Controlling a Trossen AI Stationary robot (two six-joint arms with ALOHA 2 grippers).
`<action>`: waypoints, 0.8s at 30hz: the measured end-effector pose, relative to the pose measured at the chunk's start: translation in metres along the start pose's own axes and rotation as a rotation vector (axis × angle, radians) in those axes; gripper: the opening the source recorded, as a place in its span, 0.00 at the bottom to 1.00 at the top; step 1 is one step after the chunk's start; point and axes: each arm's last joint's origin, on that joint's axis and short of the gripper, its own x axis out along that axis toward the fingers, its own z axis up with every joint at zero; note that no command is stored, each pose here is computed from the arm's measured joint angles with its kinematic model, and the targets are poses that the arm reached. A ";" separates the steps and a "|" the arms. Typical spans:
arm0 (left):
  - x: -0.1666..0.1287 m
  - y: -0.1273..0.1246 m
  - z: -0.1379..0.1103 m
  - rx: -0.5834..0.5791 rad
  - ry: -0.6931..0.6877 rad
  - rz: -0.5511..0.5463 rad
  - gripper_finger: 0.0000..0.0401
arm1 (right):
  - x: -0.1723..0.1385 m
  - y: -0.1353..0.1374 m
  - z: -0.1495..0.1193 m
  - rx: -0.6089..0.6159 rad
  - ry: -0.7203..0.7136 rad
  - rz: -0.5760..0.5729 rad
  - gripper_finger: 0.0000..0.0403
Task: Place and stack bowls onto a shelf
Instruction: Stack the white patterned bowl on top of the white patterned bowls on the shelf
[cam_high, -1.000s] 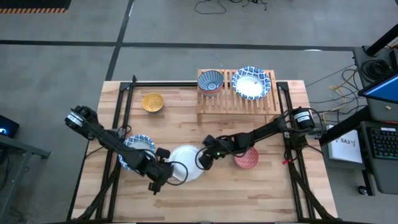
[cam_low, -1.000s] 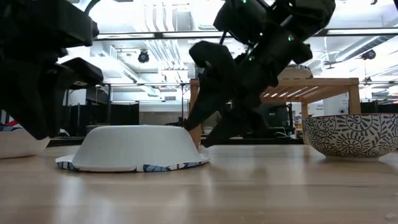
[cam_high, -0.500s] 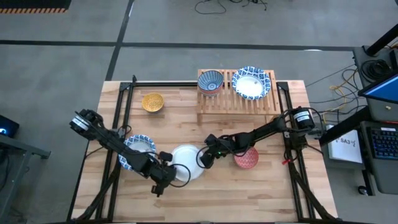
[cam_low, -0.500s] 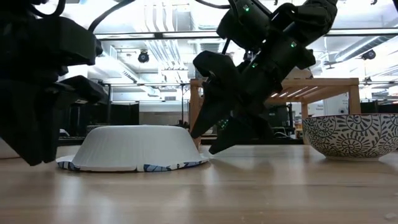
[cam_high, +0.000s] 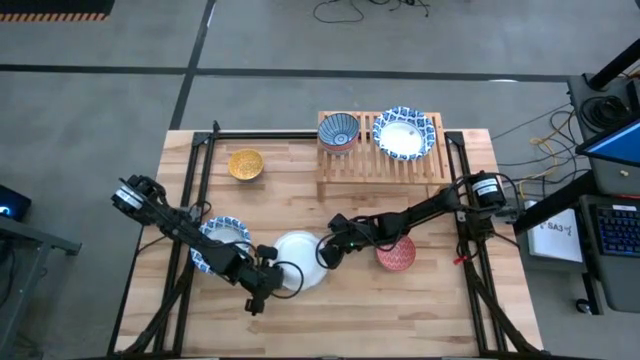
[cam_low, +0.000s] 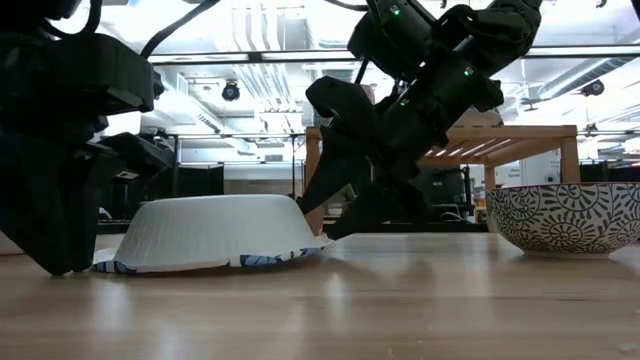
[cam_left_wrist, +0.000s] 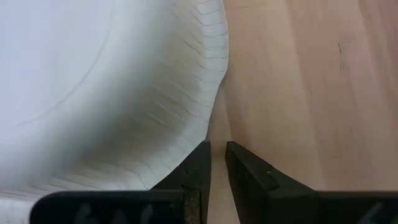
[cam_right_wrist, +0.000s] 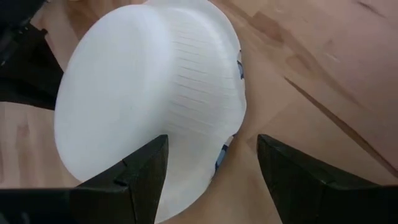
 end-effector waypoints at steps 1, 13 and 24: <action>0.000 0.000 0.000 -0.002 0.000 -0.002 0.10 | 0.000 -0.001 0.000 -0.007 0.004 -0.007 0.58; 0.006 0.003 -0.010 -0.048 -0.041 -0.041 0.10 | -0.020 -0.003 0.013 -0.051 0.057 -0.007 0.58; 0.011 0.006 -0.016 -0.062 -0.103 -0.080 0.10 | 0.010 -0.012 0.004 -0.008 0.079 0.066 0.58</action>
